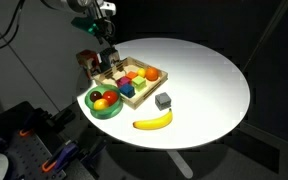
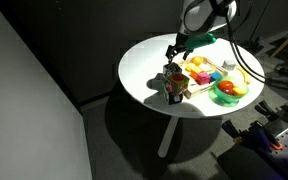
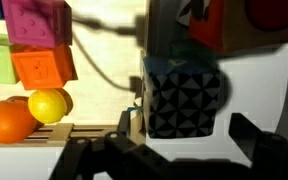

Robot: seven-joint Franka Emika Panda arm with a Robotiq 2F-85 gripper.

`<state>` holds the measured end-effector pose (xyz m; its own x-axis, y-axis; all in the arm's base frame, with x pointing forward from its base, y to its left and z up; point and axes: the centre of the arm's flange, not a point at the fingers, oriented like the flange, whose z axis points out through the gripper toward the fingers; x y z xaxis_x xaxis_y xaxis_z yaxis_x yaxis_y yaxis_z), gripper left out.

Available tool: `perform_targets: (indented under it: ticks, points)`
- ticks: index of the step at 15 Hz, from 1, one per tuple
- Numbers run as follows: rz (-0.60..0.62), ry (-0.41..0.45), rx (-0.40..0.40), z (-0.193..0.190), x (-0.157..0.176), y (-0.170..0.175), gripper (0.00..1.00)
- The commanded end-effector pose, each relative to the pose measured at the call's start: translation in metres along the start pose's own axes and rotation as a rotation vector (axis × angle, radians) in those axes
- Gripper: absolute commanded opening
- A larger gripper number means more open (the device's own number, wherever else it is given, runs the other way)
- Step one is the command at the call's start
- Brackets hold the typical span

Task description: Pick up the block with the letter a on it and put it on the green block, push the block with the letter a on it over onto the table

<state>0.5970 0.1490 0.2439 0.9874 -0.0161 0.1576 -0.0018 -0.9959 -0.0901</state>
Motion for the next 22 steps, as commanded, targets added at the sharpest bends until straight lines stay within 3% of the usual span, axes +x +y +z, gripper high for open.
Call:
perform_targets:
  ticks: [1,12,22]
  points:
    - [0.037,-0.001,0.031,-0.019,-0.014,0.014,1.00]
    - [0.172,-0.113,-0.059,-0.014,-0.030,0.064,1.00]
    - [0.188,-0.238,-0.175,0.002,-0.046,0.080,1.00]
